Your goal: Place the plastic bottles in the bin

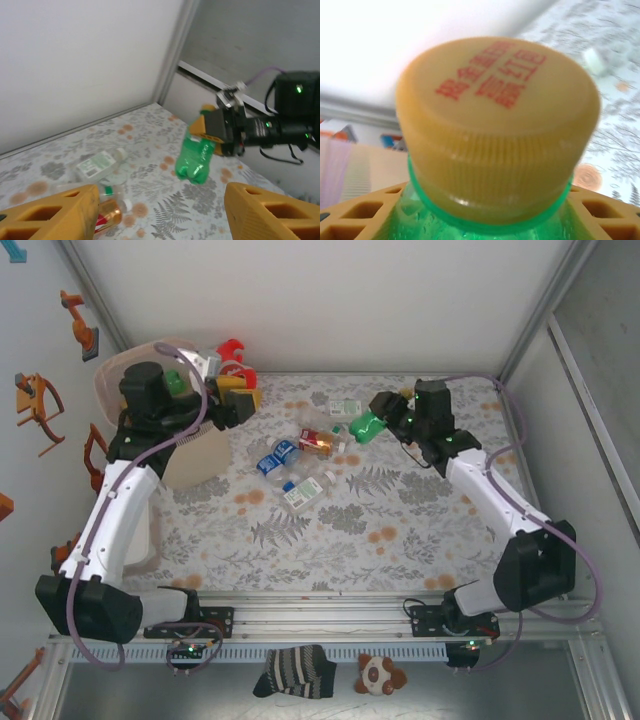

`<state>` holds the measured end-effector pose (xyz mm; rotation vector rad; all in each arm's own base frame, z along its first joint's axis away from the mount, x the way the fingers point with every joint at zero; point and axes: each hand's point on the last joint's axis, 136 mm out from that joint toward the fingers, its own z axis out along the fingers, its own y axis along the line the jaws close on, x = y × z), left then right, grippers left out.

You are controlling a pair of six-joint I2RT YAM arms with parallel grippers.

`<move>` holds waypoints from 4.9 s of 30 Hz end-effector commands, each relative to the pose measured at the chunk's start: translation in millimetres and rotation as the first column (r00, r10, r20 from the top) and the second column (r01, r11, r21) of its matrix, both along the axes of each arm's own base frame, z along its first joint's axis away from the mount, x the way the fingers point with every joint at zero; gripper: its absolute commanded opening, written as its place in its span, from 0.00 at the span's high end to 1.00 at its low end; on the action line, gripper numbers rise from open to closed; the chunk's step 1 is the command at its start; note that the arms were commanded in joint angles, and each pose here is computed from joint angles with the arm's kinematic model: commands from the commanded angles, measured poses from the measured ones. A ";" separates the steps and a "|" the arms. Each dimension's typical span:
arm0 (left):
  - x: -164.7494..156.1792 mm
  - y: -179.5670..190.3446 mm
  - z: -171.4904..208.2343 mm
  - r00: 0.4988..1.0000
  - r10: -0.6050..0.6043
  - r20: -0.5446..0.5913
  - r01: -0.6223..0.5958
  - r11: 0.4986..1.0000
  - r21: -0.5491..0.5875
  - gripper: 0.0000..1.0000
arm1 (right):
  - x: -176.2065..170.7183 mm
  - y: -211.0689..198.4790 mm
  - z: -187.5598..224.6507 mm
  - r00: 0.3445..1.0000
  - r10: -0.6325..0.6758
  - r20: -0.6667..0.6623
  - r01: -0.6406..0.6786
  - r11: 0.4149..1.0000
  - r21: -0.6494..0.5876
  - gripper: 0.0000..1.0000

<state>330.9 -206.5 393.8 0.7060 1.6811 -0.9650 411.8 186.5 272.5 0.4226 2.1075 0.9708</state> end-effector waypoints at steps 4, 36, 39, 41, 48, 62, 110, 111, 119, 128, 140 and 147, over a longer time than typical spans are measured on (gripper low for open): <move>-29.5 -38.2 6.6 0.971 -0.214 0.105 0.211 0.977 0.031 0.29 | -31.5 35.7 87.3 0.860 0.317 0.400 -0.322 0.945 -0.056 0.48; -131.1 -125.8 12.5 0.746 -0.654 0.128 0.649 0.756 0.086 0.20 | -196.7 105.0 199.7 0.153 0.689 0.709 -0.604 0.632 -0.485 0.61; -136.5 -129.0 12.9 0.732 -0.668 0.133 0.662 0.744 0.088 0.24 | -197.9 108.4 201.2 0.146 0.689 0.710 -0.608 0.629 -0.485 0.61; -139.9 -130.4 13.3 0.724 -0.676 0.137 0.671 0.736 0.089 0.26 | -198.1 110.7 200.2 0.145 0.691 0.708 -0.613 0.624 -0.484 0.61; -148.1 -133.1 16.7 0.707 -0.689 0.158 0.684 0.723 0.098 0.29 | -196.6 116.5 192.8 0.146 0.708 0.691 -0.625 0.607 -0.491 0.62; -149.3 -132.7 17.8 0.713 -0.679 0.177 0.670 0.733 0.115 0.41 | -193.0 121.4 175.5 0.159 0.736 0.657 -0.623 0.592 -0.512 0.62; 5.4 36.3 16.4 0.903 0.403 0.148 -0.428 0.873 0.233 0.54 | -188.0 87.9 159.8 0.272 0.731 0.625 -0.426 0.674 -0.603 0.23; 10.1 46.4 18.0 0.888 0.440 0.138 -0.460 0.860 0.222 0.54 | -187.7 87.8 159.0 0.275 0.732 0.623 -0.427 0.673 -0.603 0.23; 42.2 113.6 13.7 0.785 0.620 0.010 -0.606 0.763 0.225 0.59 | -187.2 87.4 156.2 0.280 0.740 0.611 -0.427 0.666 -0.611 0.23; 78.2 151.2 -15.0 0.740 0.665 -0.106 -0.614 0.731 0.297 0.59 | -185.6 88.5 157.1 0.281 0.747 0.603 -0.428 0.660 -0.618 0.23; 126.9 155.6 -61.6 0.732 0.606 -0.313 -0.550 0.796 0.255 0.58 | -185.4 88.9 159.6 0.281 0.749 0.601 -0.430 0.657 -0.619 0.23; 141.7 162.5 -99.8 0.689 0.599 -0.409 -0.540 0.800 0.261 0.55 | -190.5 88.3 164.8 0.272 0.748 0.606 -0.444 0.656 -0.611 0.24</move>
